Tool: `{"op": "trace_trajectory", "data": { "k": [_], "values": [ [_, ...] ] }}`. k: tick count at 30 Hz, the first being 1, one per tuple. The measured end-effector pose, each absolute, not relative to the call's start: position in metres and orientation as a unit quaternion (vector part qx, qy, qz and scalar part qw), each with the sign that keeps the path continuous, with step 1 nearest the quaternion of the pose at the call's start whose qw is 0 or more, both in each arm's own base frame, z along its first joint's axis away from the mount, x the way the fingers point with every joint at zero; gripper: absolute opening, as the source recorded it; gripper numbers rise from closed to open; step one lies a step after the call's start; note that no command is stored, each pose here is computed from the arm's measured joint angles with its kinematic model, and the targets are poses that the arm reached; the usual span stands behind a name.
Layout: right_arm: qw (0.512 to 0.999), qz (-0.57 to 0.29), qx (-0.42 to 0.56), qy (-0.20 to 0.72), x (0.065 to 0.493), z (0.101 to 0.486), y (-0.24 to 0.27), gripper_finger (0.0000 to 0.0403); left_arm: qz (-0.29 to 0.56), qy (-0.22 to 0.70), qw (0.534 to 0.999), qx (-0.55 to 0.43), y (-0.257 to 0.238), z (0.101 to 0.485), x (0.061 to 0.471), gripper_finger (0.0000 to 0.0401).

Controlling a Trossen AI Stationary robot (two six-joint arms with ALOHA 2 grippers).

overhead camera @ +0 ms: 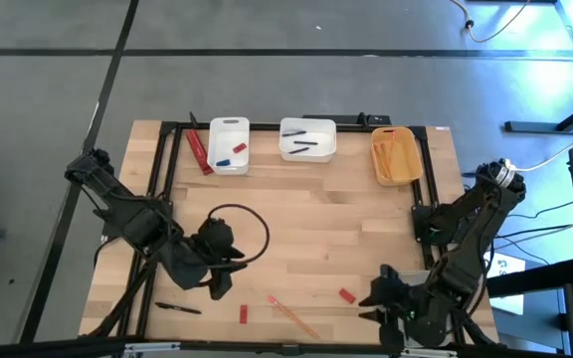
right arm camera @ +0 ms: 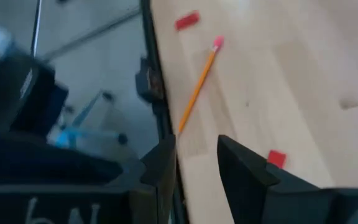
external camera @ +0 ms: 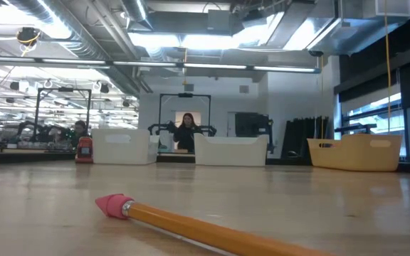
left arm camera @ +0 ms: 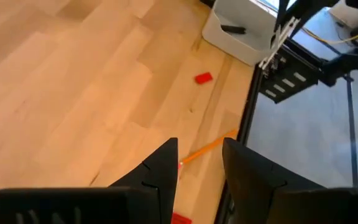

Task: Sort crayons/erasers/pens/pencils in bins
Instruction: Put the right red eraser into the left white bin

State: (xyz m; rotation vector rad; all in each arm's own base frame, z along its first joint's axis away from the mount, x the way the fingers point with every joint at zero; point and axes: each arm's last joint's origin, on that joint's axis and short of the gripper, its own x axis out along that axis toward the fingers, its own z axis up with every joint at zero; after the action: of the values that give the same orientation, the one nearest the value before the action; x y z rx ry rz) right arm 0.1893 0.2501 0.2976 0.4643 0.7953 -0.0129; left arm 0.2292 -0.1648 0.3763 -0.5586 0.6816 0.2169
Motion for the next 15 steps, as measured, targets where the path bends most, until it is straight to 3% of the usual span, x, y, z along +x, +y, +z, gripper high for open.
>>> {"op": "trace_trajectory", "data": {
  "k": [15],
  "values": [
    [0.833,0.033,0.25,0.492,0.227,0.28,0.234,0.012,0.111,0.389,0.874,-0.268,-0.195,0.342,0.244,0.0119]
  ]
}}
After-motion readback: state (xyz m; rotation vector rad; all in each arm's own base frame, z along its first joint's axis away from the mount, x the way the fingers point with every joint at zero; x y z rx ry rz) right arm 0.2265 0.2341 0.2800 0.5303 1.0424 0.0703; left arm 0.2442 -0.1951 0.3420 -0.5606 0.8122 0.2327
